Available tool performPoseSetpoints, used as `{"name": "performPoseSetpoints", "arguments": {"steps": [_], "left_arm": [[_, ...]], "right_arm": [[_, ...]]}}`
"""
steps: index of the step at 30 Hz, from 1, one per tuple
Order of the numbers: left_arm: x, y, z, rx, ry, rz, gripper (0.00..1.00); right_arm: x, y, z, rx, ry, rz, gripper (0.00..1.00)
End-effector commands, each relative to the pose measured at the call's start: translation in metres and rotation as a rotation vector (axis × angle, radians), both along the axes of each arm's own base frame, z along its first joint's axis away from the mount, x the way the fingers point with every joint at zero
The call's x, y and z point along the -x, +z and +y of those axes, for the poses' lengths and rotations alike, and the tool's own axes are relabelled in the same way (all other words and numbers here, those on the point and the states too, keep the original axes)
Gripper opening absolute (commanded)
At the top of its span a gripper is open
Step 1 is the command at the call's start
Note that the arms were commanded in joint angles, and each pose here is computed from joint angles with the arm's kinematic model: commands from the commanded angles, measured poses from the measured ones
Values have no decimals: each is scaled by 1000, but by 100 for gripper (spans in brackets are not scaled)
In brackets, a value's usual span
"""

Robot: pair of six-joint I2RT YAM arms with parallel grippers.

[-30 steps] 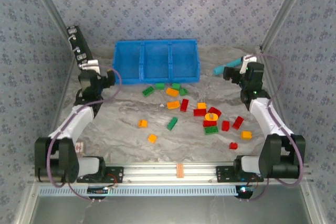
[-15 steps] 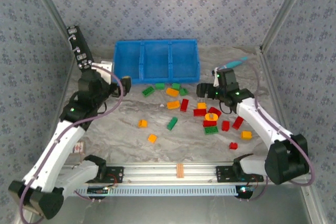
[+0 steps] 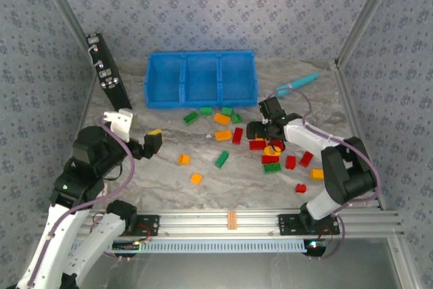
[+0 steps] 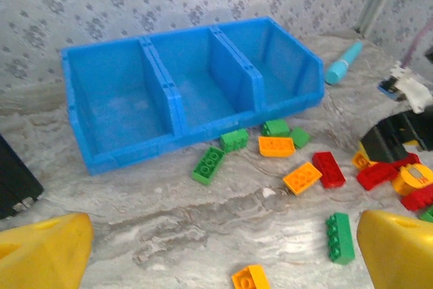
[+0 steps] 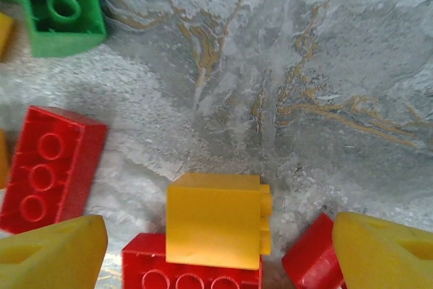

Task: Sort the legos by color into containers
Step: Pick up the lego from the center of the table, then place the lego in the container.

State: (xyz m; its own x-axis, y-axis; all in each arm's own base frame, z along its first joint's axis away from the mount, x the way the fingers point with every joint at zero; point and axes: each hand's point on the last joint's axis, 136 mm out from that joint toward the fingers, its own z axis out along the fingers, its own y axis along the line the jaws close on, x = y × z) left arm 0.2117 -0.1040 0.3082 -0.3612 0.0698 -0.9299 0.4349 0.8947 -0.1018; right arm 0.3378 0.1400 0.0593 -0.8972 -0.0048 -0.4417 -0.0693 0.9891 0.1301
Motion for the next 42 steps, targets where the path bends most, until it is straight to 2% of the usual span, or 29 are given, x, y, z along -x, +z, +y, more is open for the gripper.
{"name": "performPoseSetpoints", "arguments": {"steps": [1,6,15,19,24,32,42], "left_arm": [[9,-13,-9,-15,-70,43,100],[10,-17,-14,-48,-98,46,100],[8,-20,-16,-74,-109,45,100],[8,-19,-14,-88,-107,33,100],[8,-20,-11,-108,-98,20,100],[10,-25,-5,-116,-72,-9,100],[10,-32,0,-134,-45,-34,100]], "right_arm": [[-5,-12,2,22,-14,18,86],[-10,-24,1,51,-11,37,79],[-8,-33,1,70,-1,69,54],[-7,-31,-1,80,5,70,43],[-10,-16,-1,88,14,59,37],[-25,56,2,85,26,-34,35],[-75,175,29,102,84,-308,33]]}}
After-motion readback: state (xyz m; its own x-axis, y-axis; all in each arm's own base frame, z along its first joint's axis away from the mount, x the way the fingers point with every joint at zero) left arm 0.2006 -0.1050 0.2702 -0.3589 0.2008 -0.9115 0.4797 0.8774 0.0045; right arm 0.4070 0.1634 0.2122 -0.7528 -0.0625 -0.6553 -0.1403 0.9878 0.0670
